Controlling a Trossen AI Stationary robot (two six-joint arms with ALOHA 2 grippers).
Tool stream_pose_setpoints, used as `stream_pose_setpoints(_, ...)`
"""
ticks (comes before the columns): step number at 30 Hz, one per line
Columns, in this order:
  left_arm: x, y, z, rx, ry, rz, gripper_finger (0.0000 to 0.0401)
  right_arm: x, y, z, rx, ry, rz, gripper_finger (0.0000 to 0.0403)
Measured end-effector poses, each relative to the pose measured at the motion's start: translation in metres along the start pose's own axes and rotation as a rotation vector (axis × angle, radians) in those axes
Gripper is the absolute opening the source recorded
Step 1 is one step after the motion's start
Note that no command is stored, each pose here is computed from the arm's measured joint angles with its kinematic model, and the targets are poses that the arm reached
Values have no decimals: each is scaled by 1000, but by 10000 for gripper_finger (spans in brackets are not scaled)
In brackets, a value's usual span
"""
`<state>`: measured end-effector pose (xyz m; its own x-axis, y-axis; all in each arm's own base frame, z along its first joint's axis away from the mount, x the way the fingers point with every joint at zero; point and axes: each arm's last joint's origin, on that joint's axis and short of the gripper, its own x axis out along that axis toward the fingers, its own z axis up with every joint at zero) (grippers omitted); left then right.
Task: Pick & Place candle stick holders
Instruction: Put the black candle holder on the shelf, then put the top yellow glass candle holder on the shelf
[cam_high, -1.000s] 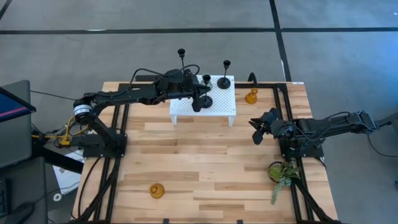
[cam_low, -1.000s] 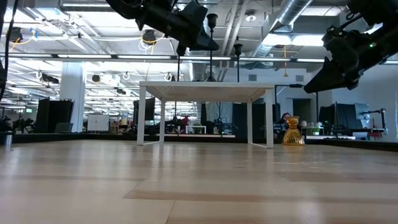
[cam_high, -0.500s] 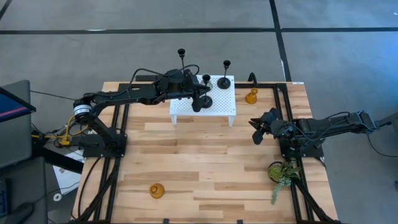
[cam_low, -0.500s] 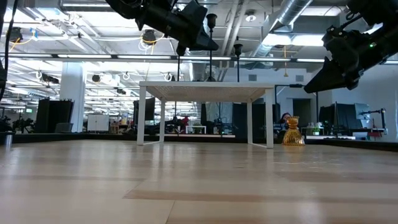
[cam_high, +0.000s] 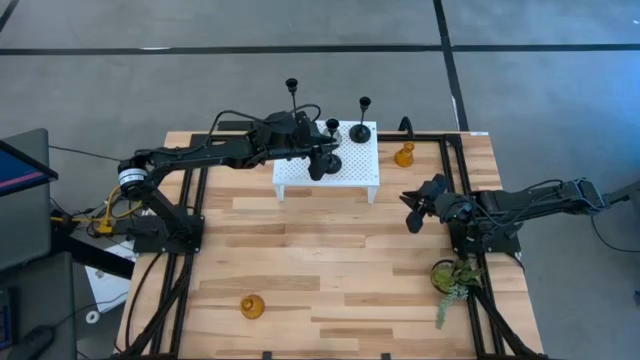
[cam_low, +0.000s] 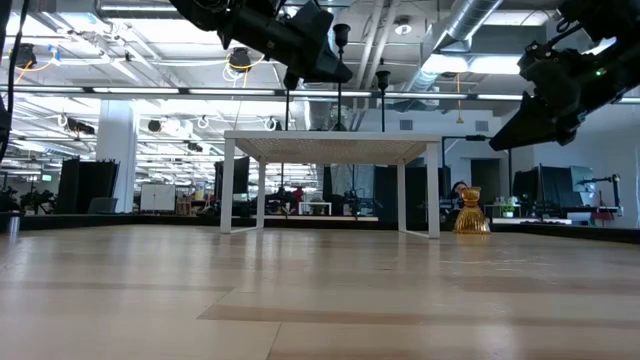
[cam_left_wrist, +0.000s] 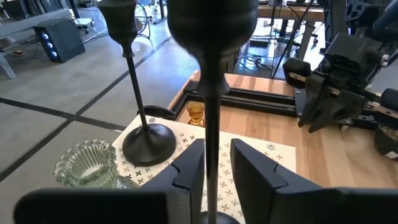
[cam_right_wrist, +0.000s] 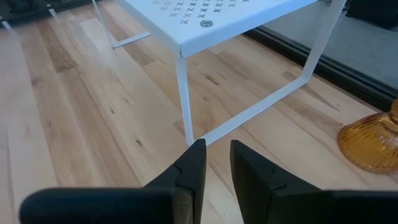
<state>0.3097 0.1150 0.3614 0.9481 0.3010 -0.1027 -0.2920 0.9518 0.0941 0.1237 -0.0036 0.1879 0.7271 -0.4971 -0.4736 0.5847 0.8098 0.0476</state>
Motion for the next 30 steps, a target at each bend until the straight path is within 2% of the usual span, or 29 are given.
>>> stream_pose_setpoints(10, -2, 1, 1, 31, -1, 27, 134, 0, 0, 0, -1, 3, 7, 65)
stream_pose_setpoints(15, -23, 4, 15, 59, -9, 62, 149, 0, 0, -3, -17, 39, 27, 65)
stream_pose_setpoints(21, -53, 1, 31, 59, -23, 54, 146, 0, 0, -5, -27, 61, 35, 65)
stream_pose_setpoints(26, -85, -1, 29, 35, 119, 37, 134, 0, 0, -5, -27, 61, 35, 65)
stream_pose_setpoints(30, -109, -3, 23, 15, 244, 20, 111, 0, 0, -5, -28, 62, 35, 65)
